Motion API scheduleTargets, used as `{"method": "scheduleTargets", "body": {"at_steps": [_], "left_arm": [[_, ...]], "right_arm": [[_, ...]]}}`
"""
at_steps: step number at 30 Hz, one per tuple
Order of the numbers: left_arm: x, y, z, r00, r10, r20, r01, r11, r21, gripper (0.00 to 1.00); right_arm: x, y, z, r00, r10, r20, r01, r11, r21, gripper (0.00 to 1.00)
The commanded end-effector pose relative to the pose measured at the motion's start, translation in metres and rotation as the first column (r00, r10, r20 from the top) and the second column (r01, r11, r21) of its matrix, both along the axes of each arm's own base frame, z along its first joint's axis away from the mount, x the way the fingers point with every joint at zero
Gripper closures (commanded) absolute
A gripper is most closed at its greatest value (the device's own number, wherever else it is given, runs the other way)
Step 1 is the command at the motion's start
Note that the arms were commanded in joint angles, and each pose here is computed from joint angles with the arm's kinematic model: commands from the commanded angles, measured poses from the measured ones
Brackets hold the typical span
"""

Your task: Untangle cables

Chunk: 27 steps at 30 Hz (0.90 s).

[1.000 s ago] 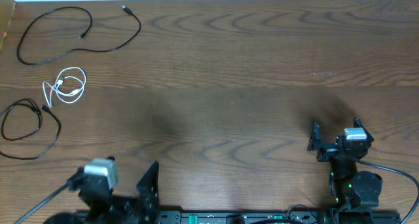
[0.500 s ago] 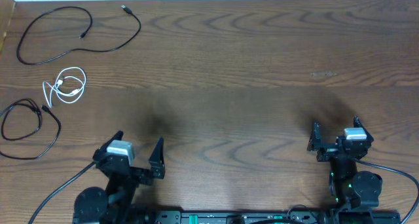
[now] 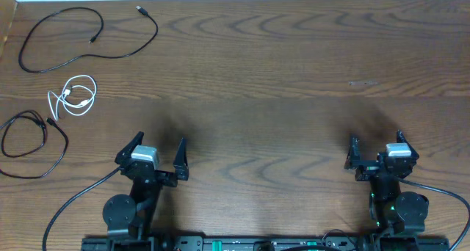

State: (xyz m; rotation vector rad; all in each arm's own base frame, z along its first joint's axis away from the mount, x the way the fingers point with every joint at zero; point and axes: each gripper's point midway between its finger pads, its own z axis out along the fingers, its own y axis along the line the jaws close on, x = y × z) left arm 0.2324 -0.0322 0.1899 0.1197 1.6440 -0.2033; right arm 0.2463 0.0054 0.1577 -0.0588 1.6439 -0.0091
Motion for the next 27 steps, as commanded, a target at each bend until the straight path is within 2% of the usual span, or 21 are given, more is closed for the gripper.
{"method": "scheduleTargets", "body": {"at_steps": [1, 7, 11, 15, 18, 27], "left_arm": [[0.006, 0.011, -0.005, 0.997, 0.077, 0.019, -0.076, 0.996, -0.054, 0.0], [0.011, 0.021, -0.015, 0.989, 0.147, 0.021, -0.144, 0.986, -0.08, 0.0], [0.013, 0.022, -0.035, 0.988, 0.153, -0.022, -0.154, 0.985, -0.077, 0.0], [0.013, 0.024, -0.035, 0.986, 0.165, -0.023, -0.166, 0.983, -0.075, 0.0], [0.011, 0.03, -0.054, 0.975, 0.199, -0.097, -0.205, 0.977, -0.058, 0.0], [0.011, 0.031, -0.053, 0.976, 0.201, -0.085, -0.203, 0.979, -0.011, 0.0]], "right_arm": [[0.0, -0.002, -0.001, 1.0, -0.01, -0.002, 0.011, 1.0, 0.013, 0.01], [0.0, -0.002, -0.001, 1.0, -0.011, -0.002, 0.011, 1.0, 0.013, 0.01], [0.0, -0.002, -0.001, 1.0, -0.01, -0.002, 0.011, 1.0, 0.013, 0.01], [0.0, -0.002, -0.001, 1.0, -0.01, -0.002, 0.011, 1.0, 0.013, 0.01], [0.0, -0.002, -0.001, 1.0, -0.011, -0.002, 0.011, 1.0, 0.013, 0.01], [0.0, -0.002, -0.001, 1.0, -0.011, -0.002, 0.011, 1.0, 0.013, 0.01]]}}
